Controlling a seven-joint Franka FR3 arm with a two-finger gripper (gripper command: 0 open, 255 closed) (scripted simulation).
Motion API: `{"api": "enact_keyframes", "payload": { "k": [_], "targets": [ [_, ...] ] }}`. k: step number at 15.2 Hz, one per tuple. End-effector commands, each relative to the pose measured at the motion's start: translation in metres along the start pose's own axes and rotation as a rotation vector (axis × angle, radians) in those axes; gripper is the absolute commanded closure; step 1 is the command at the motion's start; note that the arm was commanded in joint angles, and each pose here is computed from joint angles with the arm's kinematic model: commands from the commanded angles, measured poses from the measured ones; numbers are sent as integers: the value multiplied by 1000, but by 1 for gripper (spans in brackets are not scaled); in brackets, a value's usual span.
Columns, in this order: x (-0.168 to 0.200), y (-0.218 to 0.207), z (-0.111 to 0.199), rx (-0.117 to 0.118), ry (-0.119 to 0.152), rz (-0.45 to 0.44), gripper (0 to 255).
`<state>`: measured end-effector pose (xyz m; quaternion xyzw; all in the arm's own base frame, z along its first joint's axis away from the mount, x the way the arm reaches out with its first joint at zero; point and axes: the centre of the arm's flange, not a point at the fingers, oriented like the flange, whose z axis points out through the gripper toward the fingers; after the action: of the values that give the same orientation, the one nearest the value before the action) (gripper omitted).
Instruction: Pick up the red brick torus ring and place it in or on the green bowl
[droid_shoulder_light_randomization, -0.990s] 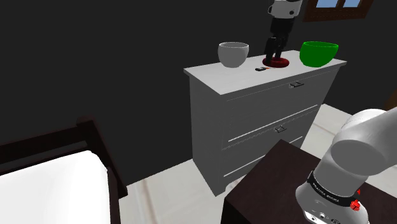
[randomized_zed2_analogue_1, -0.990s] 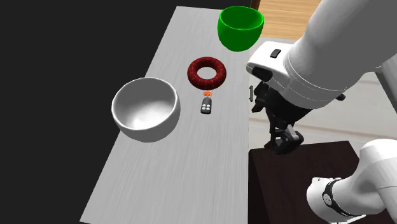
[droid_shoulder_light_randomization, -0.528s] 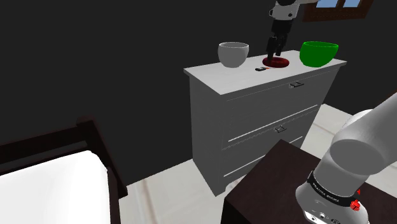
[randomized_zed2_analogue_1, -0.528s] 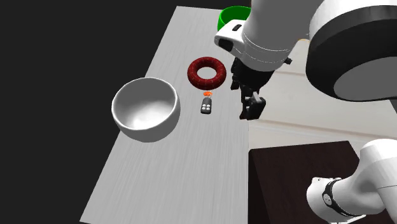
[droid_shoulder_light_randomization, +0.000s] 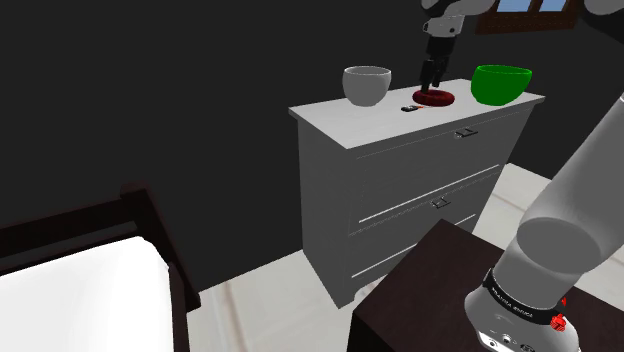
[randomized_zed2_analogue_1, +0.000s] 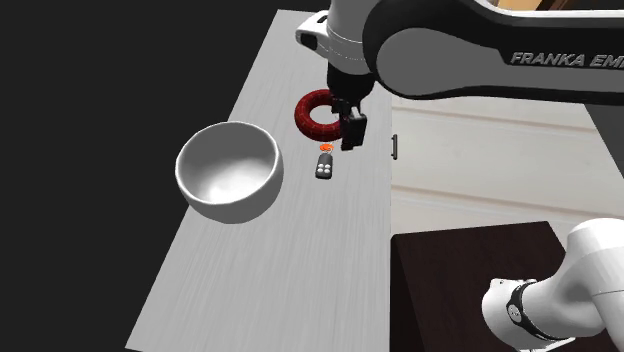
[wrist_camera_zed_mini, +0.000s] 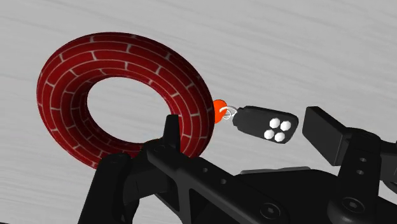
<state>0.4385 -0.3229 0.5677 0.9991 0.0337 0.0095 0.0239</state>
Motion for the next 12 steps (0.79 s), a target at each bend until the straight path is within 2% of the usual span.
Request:
{"api": "enact_keyframes", "payload": {
  "k": [1, 2, 10, 12],
  "targets": [
    [8, 24, 5, 3, -3, -3, 0],
    [13, 36, 8, 5, -4, -3, 0],
    [13, 37, 49, 5, -4, -3, 0],
    [13, 37, 49, 5, -4, -3, 0]
  ]
}}
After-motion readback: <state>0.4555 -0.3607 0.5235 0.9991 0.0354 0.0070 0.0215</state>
